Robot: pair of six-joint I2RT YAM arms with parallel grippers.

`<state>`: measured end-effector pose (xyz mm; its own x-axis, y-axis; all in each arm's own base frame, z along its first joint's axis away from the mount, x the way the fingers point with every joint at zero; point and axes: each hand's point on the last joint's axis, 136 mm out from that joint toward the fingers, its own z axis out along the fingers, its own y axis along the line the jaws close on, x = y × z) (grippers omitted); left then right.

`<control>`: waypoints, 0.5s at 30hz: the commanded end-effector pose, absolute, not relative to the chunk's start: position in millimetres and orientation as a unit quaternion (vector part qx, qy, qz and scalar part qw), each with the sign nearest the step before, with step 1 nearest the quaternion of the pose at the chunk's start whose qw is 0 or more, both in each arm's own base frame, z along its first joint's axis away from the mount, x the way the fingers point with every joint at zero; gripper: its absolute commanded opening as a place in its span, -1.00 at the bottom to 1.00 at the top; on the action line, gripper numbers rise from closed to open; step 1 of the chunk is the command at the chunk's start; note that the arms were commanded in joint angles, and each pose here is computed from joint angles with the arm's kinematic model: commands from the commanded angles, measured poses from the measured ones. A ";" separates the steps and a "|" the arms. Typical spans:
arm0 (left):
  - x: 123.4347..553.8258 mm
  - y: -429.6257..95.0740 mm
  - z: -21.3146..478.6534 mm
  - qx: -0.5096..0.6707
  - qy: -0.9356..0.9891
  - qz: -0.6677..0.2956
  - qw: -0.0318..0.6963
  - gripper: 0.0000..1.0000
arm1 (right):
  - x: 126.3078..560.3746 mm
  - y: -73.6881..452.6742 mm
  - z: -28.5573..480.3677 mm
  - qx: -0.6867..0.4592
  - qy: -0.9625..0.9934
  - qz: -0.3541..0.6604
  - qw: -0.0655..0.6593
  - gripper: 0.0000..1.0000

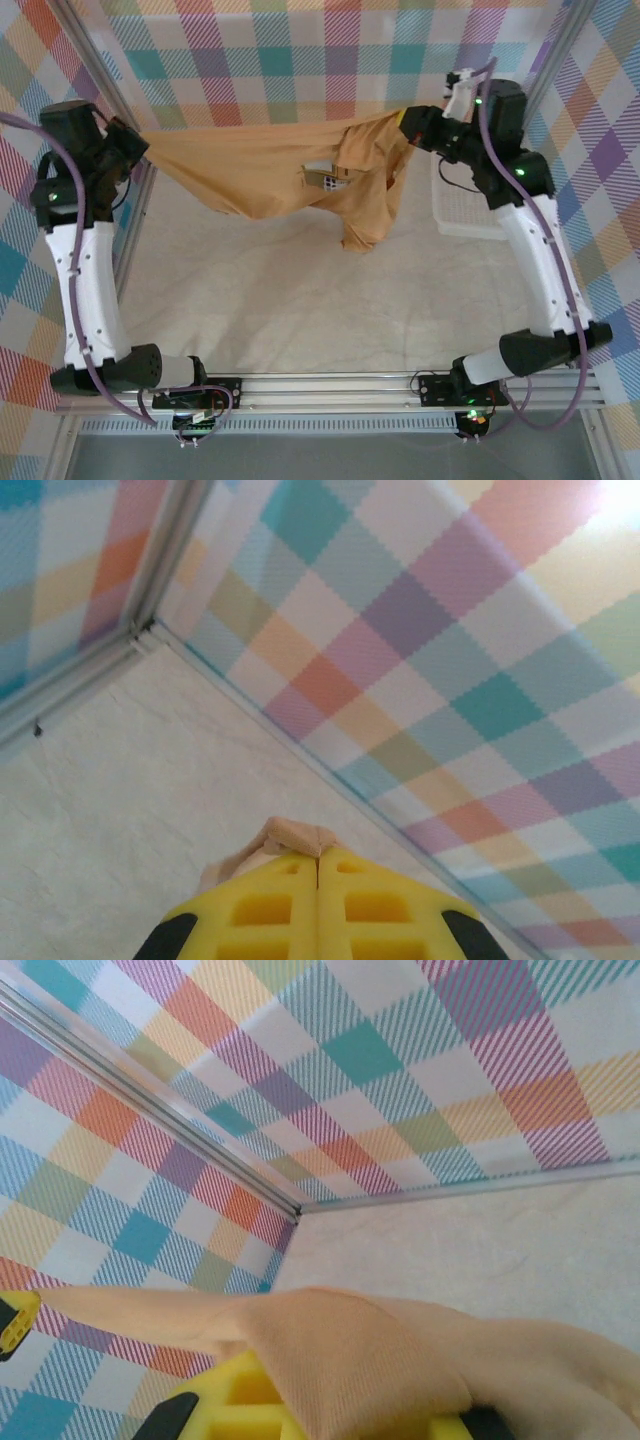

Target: Fold the inside-out t-shirt

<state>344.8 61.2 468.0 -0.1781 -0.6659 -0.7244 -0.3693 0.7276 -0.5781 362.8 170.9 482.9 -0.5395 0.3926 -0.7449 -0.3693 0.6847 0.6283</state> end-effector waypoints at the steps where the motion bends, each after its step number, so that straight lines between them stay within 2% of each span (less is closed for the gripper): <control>1: 296.1 68.5 528.8 -0.330 0.698 -0.121 0.624 -1.00 | 317.1 158.7 530.3 -0.011 0.744 0.416 0.522 -1.00; 5: 260.6 60.7 571.7 -0.309 0.649 -0.137 0.682 -1.00 | 279.4 152.7 558.8 -0.024 0.714 0.439 0.545 -1.00; 9: 254.6 52.1 581.6 -0.287 0.648 -0.150 0.689 -1.00 | 268.6 148.2 566.7 -0.024 0.706 0.438 0.556 -1.00; 12: 278.7 47.5 564.0 -0.276 0.678 -0.161 0.662 -1.00 | 289.4 147.0 552.7 -0.008 0.725 0.416 0.549 -1.00; 15: 334.5 40.6 516.0 -0.267 0.733 -0.189 0.597 -1.00 | 339.9 150.6 512.2 0.017 0.766 0.384 0.515 -1.00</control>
<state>264.6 40.5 575.4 0.0568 -0.6020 -0.7965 -0.1226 0.7875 -0.6040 282.5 149.0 560.7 -0.3883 0.4441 -0.8075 -0.4951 0.6385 0.5892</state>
